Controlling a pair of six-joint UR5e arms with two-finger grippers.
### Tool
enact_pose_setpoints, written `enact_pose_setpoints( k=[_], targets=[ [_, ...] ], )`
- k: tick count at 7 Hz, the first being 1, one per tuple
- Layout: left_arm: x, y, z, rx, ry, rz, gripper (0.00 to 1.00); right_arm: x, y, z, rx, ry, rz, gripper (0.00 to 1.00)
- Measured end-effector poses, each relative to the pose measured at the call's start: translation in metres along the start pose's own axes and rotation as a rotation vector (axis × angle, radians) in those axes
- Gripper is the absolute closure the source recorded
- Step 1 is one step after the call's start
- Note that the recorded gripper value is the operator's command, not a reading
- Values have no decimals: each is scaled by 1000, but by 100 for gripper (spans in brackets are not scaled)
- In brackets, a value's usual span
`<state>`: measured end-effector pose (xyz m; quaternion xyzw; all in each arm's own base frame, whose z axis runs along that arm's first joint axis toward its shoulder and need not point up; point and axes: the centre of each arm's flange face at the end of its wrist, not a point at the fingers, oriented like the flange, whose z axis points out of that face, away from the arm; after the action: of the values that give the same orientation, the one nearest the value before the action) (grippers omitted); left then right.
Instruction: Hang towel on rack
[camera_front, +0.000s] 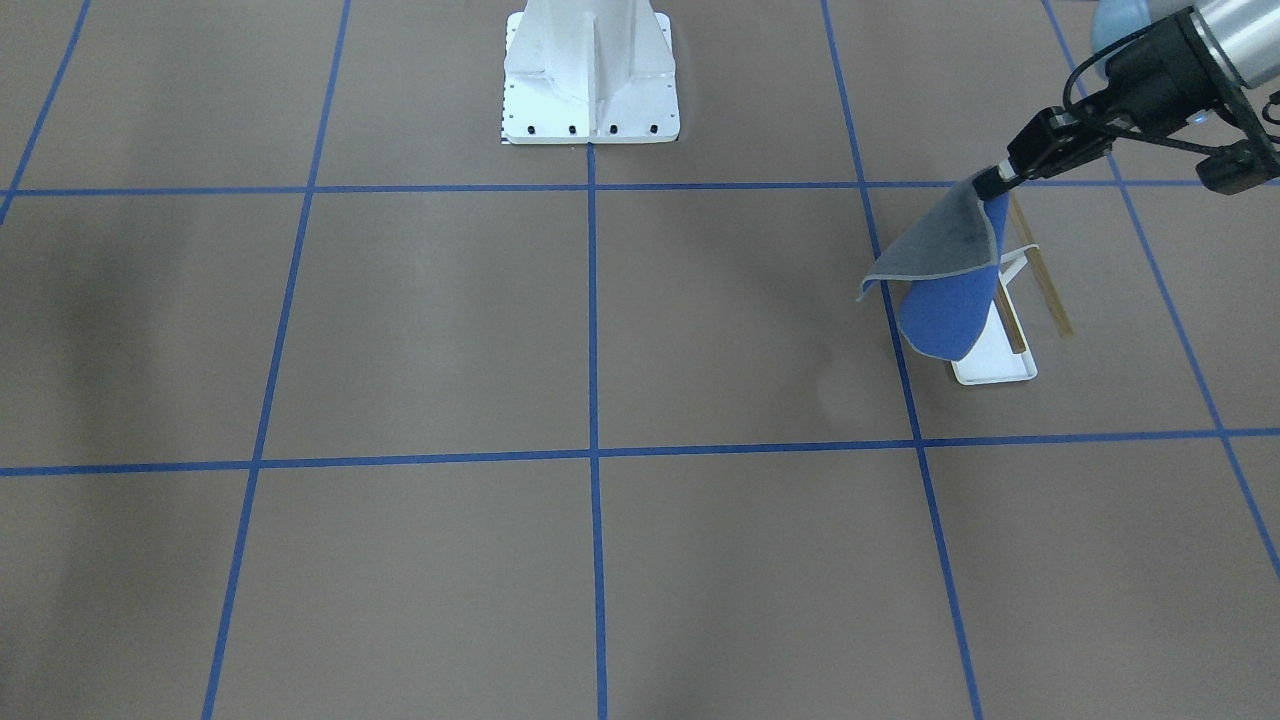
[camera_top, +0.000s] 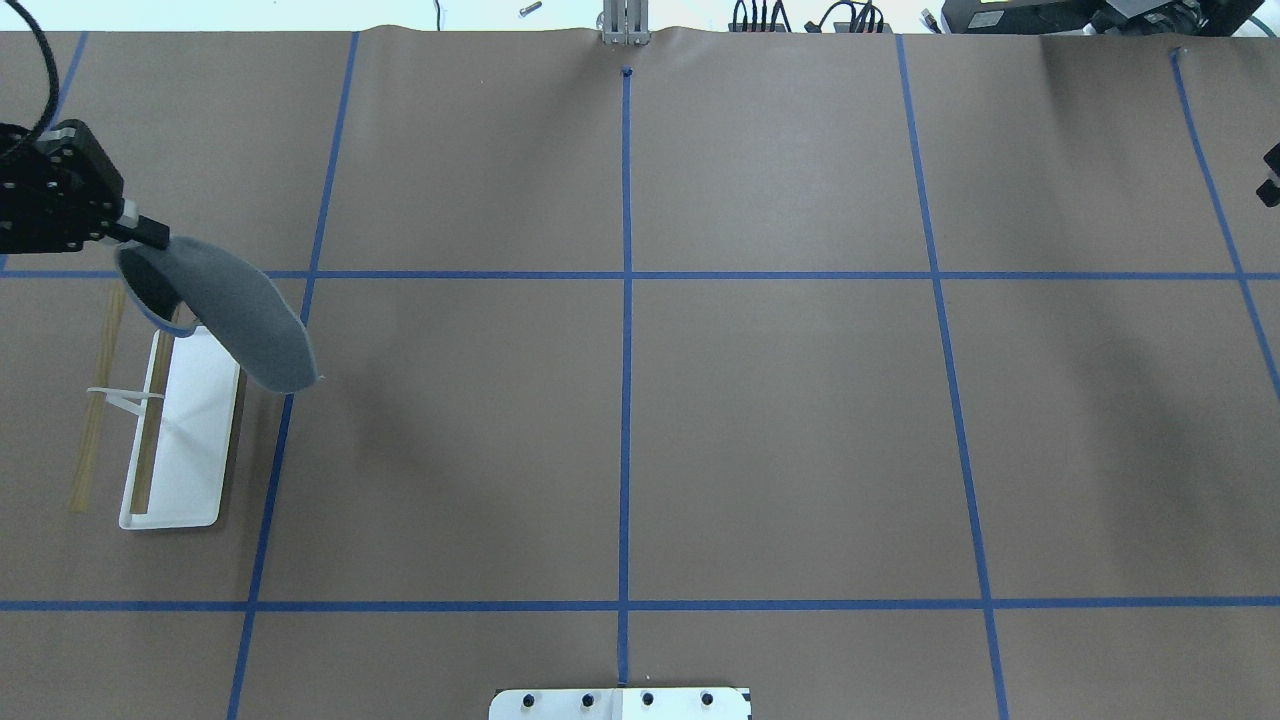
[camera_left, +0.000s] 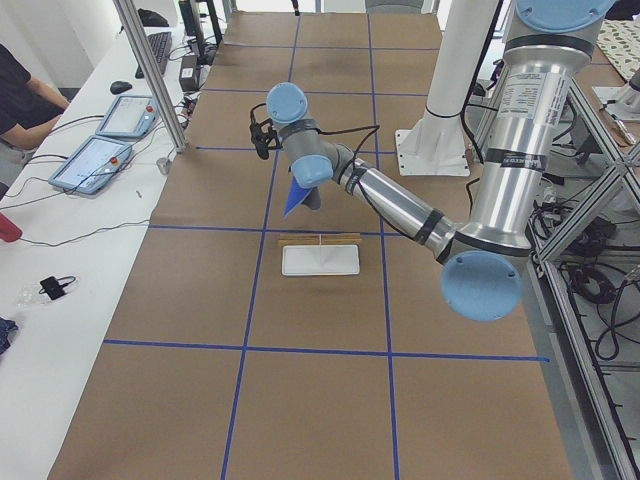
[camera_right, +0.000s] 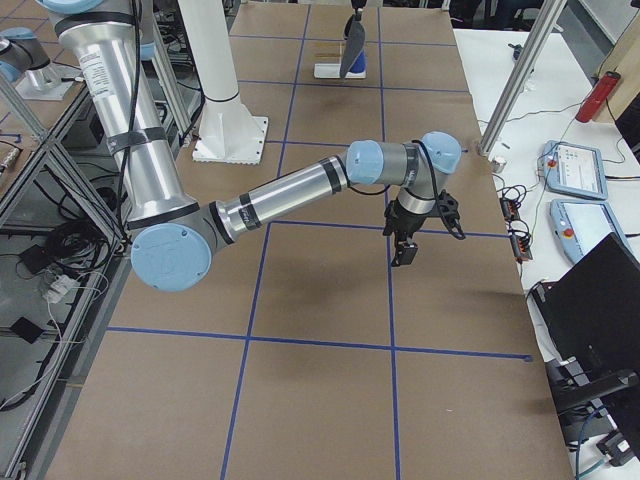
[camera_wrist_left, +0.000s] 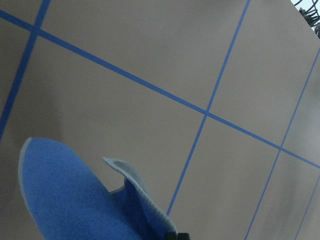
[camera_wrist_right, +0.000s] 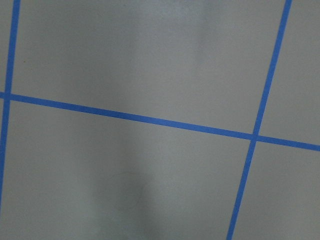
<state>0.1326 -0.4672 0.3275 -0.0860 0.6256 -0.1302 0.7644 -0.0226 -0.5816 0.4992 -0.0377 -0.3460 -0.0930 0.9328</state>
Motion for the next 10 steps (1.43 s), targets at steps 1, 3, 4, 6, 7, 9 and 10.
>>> enact_pose_setpoints(
  k=[1,3,4,6,7,9,10],
  targets=[
    [-35,-3,-7,7,-21,20,100,19,3,5,-1,-2,23,0],
    [-101,-4,-18,22,-66,61,100,39,0,15,18,-20,28,0],
    [-132,-5,-23,28,-87,86,100,46,-1,19,25,-41,34,0],
    [-181,-20,-32,46,-119,133,100,55,0,23,26,-70,47,0],
    [-201,-29,-35,56,-133,152,100,56,1,24,25,-73,49,0],
    [-225,-39,-36,91,-179,172,100,57,1,25,26,-75,50,0],
    [-236,-40,-35,109,-210,182,100,56,1,24,26,-75,49,0]
  ],
)
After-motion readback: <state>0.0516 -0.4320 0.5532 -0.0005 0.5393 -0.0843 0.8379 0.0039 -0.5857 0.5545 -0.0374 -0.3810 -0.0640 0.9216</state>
